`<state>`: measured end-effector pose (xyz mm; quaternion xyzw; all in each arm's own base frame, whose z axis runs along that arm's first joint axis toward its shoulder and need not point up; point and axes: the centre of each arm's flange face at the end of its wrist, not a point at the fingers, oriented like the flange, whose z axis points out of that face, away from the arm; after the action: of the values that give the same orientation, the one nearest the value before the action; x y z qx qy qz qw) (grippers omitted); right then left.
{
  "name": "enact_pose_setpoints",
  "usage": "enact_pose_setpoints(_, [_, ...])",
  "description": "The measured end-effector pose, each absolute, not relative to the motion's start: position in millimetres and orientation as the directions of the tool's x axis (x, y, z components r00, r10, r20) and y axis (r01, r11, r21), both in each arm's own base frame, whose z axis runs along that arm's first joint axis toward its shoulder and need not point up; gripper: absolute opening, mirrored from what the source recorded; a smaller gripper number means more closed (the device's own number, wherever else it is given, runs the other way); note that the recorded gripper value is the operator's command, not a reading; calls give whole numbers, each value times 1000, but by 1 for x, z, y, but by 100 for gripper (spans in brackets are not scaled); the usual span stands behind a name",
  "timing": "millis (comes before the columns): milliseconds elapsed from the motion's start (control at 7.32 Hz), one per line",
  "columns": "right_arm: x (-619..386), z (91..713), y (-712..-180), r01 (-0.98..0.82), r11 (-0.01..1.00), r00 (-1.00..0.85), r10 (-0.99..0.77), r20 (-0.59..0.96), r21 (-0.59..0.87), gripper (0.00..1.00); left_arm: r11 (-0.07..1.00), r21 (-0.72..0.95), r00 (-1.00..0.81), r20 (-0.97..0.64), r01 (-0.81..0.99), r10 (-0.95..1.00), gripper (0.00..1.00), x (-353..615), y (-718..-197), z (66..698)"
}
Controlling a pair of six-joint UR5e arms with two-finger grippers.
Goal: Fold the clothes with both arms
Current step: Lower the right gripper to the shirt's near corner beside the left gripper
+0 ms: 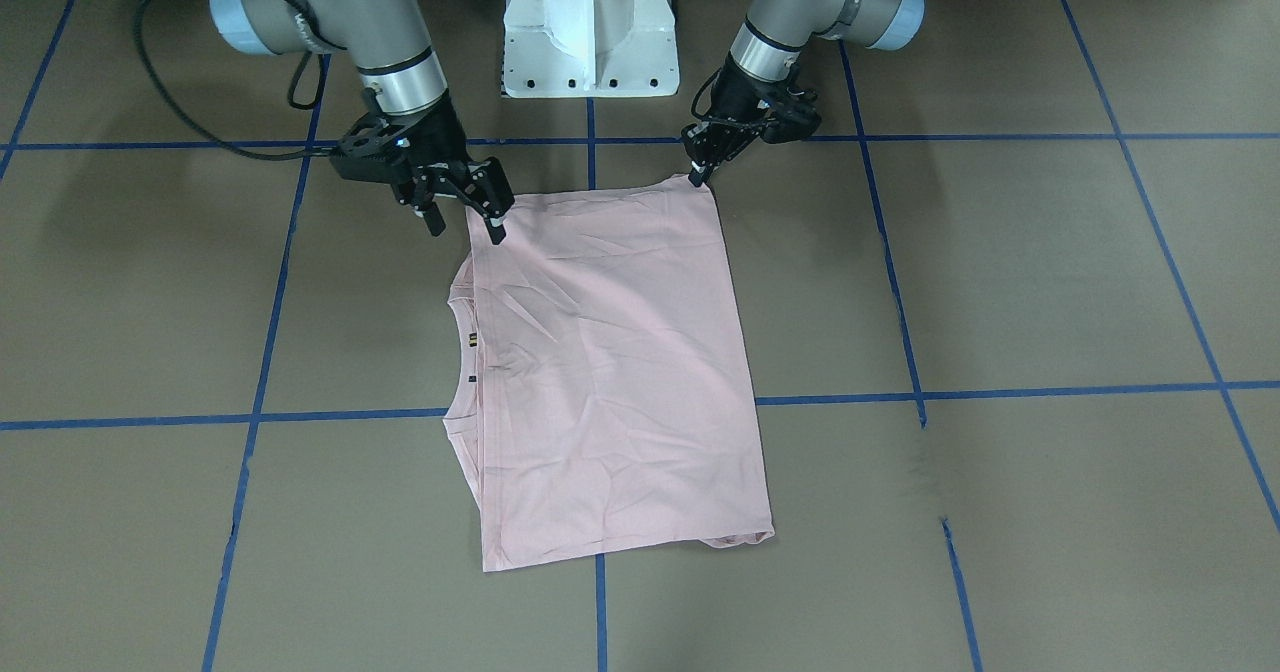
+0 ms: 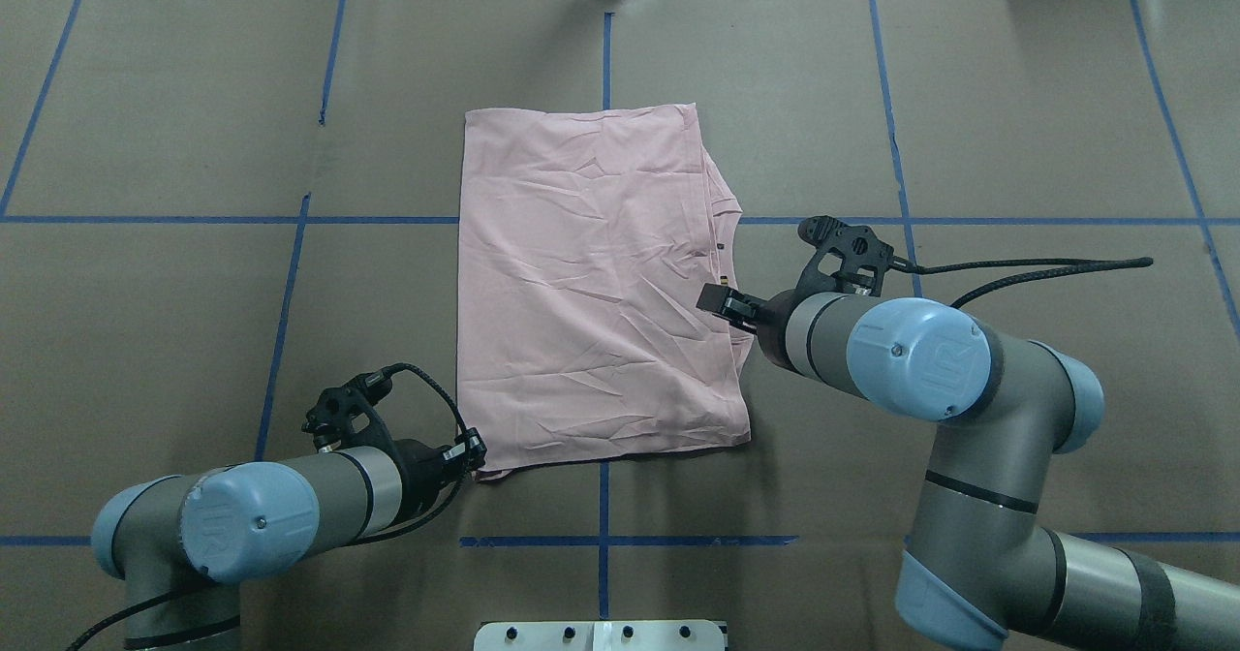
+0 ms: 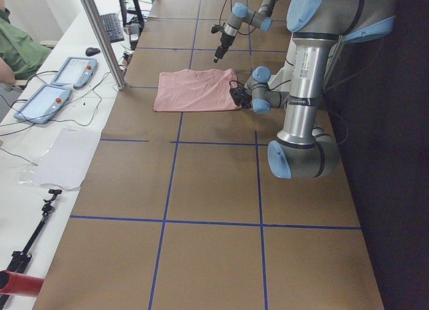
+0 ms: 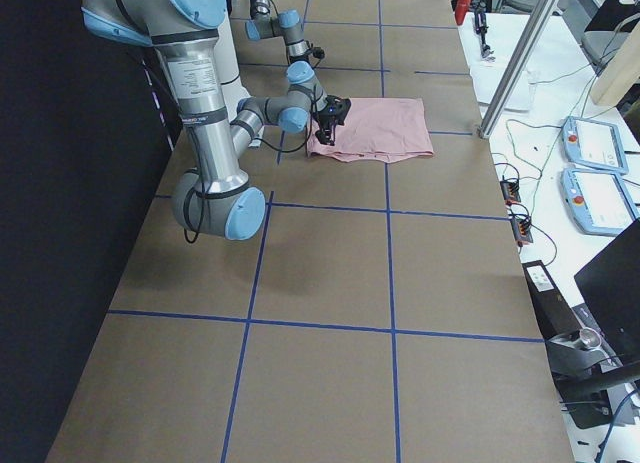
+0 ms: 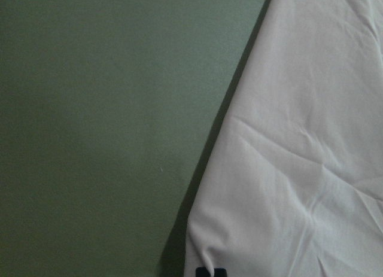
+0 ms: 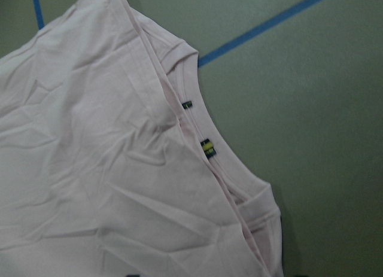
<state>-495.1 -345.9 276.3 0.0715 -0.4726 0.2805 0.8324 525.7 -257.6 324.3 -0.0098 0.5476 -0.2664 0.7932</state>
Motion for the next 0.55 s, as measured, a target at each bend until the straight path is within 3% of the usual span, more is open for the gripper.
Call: enact_pose_setpoints(546, [-547, 270, -294, -615, 759, 445, 556, 702, -211, 78, 858, -309, 252, -866, 410, -432, 0, 525, -257, 321])
